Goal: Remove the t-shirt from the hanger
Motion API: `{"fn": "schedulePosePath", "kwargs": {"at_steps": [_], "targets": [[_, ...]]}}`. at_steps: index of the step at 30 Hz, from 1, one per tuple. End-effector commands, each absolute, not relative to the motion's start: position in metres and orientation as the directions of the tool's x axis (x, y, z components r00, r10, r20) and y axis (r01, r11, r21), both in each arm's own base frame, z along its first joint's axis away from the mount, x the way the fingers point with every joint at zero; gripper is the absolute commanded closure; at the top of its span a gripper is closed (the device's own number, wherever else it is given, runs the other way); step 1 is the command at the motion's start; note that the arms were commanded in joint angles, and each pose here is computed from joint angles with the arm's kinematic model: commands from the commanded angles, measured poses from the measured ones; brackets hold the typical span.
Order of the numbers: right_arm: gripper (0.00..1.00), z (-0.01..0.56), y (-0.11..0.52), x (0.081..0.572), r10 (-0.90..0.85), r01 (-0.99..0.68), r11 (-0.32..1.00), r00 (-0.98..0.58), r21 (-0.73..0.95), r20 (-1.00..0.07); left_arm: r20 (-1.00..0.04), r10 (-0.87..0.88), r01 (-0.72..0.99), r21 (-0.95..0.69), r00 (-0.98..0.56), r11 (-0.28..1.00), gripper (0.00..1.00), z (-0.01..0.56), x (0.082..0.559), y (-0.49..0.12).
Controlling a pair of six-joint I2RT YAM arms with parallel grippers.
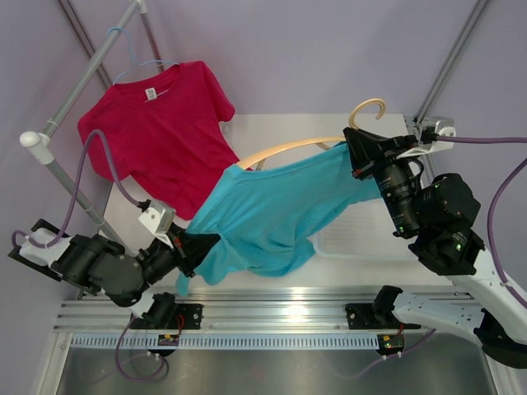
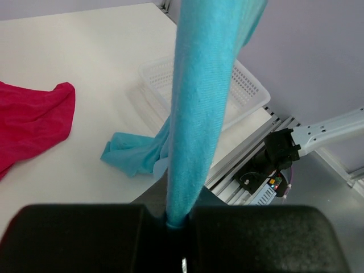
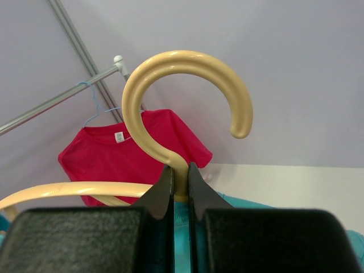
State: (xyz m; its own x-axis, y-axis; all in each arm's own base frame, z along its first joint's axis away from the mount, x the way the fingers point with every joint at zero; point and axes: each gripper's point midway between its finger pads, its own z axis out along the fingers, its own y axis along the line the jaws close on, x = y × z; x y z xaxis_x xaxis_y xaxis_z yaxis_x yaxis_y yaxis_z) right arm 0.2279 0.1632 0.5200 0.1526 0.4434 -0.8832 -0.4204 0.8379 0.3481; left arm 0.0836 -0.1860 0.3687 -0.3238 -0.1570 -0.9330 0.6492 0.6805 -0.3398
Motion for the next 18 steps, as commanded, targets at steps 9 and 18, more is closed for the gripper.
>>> {"fn": "schedulePosePath", "kwargs": {"at_steps": [9,18], "targets": [[1.00,0.577,0.081,0.216,0.651,-0.245,0.759,0.311,0.604,-0.692,-0.884,-0.249,0.506,-0.437,-0.396,0.744,1.00,0.342,0.103,-0.154],[1.00,0.583,0.133,0.219,0.655,-0.416,0.734,0.227,0.537,-0.720,-0.926,-0.229,0.524,-0.360,-0.299,0.772,1.00,0.355,0.105,-0.164]]}}
